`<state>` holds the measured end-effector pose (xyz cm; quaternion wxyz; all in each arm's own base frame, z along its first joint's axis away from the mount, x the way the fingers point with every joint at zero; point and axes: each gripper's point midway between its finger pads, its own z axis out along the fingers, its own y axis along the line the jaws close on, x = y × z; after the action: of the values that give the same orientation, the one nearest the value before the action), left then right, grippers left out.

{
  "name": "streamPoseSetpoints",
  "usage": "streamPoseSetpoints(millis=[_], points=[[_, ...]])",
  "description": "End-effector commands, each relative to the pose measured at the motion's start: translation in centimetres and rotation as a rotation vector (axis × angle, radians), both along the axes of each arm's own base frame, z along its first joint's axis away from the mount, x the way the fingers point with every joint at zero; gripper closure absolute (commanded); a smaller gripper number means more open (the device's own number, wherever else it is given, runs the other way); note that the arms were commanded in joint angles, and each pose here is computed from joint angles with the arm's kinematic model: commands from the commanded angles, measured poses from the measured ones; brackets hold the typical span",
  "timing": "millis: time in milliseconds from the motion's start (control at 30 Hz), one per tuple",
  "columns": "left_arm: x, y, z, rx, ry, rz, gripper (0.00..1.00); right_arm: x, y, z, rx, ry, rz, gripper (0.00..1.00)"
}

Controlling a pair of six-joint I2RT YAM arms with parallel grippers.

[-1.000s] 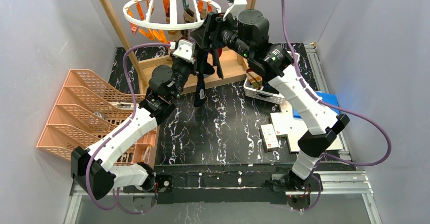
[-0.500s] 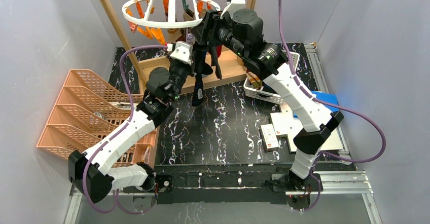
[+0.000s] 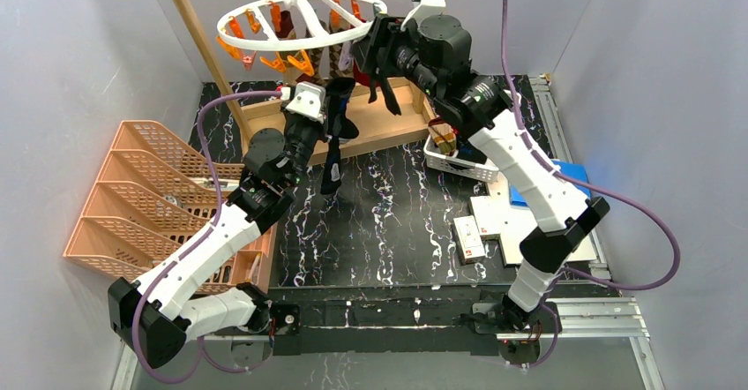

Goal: Clip the socks to the hanger
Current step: Open the clamp at the hanger.

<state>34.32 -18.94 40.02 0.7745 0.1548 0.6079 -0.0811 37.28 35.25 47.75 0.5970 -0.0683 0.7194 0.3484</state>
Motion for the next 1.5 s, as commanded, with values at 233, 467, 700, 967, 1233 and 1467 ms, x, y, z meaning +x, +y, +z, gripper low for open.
streamPoseSetpoints(millis=[233,467,700,967,1233,1467], points=[[0.0,0.1,3.2,-0.019,-0.076,0.009,1.0,-4.4,-3.3,4.1,0.048,-0.102,0.048,0.21],[0.0,0.0,4.1,-0.026,-0.09,0.005,1.0,-4.9,-1.4,4.1,0.044,-0.092,0.147,0.21],[-0.1,0.1,4.1,-0.025,-0.088,0.007,1.0,-2.4,-1.9,4.5,0.012,-0.106,0.033,0.2],[0.3,-0.2,4.2,-0.018,-0.092,0.006,1.0,-0.5,-3.0,4.6,-0.036,-0.151,-0.061,0.17],[0.8,-0.7,4.5,-0.018,-0.099,0.001,1.0,1.6,-2.3,4.1,-0.018,-0.156,-0.006,0.23],[0.9,-0.8,4.1,-0.015,-0.092,0.0,1.0,2.1,-1.3,4.8,0.007,-0.192,0.049,0.25]])
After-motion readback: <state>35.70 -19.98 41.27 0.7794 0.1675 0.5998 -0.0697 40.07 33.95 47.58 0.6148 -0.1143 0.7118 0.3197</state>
